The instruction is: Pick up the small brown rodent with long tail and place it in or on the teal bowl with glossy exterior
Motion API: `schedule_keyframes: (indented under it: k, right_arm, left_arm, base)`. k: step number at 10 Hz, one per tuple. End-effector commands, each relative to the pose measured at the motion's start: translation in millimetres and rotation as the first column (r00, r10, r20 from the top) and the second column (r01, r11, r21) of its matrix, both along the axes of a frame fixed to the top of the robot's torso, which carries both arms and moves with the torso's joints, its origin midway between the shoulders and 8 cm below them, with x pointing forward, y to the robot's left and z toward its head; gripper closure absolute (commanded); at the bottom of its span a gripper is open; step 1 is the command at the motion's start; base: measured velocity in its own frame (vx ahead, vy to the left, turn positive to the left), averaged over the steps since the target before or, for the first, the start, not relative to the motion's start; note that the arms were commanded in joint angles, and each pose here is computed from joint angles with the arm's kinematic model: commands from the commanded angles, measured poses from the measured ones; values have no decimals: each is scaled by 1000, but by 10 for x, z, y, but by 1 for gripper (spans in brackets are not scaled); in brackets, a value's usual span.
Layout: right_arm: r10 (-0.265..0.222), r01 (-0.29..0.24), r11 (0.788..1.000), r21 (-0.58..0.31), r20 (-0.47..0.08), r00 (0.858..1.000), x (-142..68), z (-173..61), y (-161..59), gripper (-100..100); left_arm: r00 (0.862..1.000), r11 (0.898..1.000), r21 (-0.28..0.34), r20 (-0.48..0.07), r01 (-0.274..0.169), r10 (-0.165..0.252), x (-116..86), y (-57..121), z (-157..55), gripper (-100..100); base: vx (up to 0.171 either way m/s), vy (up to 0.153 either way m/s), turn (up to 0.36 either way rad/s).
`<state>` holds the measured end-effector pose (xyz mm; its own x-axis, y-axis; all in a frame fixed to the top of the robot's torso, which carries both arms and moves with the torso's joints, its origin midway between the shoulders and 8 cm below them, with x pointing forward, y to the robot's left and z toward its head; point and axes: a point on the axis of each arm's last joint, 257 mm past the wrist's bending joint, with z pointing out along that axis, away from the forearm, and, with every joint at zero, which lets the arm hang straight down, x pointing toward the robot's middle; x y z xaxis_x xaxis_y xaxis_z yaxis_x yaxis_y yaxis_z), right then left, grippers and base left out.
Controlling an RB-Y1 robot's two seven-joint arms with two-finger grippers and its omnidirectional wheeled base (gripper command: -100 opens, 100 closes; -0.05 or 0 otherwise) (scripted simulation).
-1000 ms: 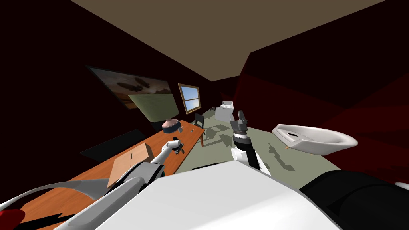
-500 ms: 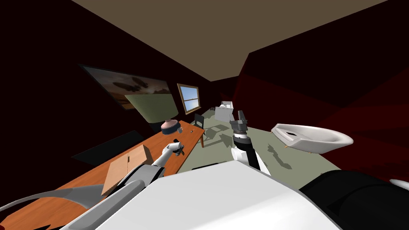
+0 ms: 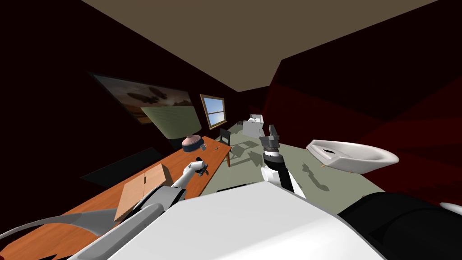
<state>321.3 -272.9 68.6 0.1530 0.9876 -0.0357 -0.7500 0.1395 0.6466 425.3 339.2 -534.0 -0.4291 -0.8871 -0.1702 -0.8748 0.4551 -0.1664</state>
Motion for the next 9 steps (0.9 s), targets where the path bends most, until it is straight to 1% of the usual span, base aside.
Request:
schedule_keyframes:
  k: [1,2,3,4,5,6,7,8,9]
  right_arm:
    - [0,0,1000,0,0,1000,0,0,0,0]
    - [0,0,1000,0,0,1000,0,0,0,0]
    - [0,0,1000,0,0,1000,0,0,0,0]
    - [0,0,1000,0,0,1000,0,0,0,0]
    - [0,0,1000,0,0,1000,0,0,0,0]
    - [0,0,1000,0,0,1000,0,0,0,0]
    - [0,0,1000,0,0,1000,0,1,1,0]
    - [0,0,1000,0,0,1000,0,1,1,0]
    - [0,0,1000,0,0,1000,1,1,1,0]
  left_arm:
    - [1000,1000,0,-1,4,-4,93,40,112,100]
    - [1000,1000,0,-1,4,-4,93,40,112,100]
    - [1000,1000,0,-2,9,-9,160,67,206,100]
    - [1000,1000,0,-1,6,-6,128,41,154,100]
    - [1000,1000,0,-1,7,-7,134,41,162,0]
    - [1000,1000,1,10,27,-27,238,58,286,100]
    - [999,999,2,14,34,-34,275,63,332,100]
    - [998,999,4,24,51,-51,365,74,444,100]
    - [998,998,5,30,61,-61,415,81,508,100]
  base:
    - [-32,-25,67]
    - [-39,-35,37]
    - [-49,-40,39]
    - [-22,-19,9]
    - [0,0,0]
    - [-117,-31,-77]
    - [-163,-34,-77]
    - [-208,-55,-53]
    - [-197,-77,-59]
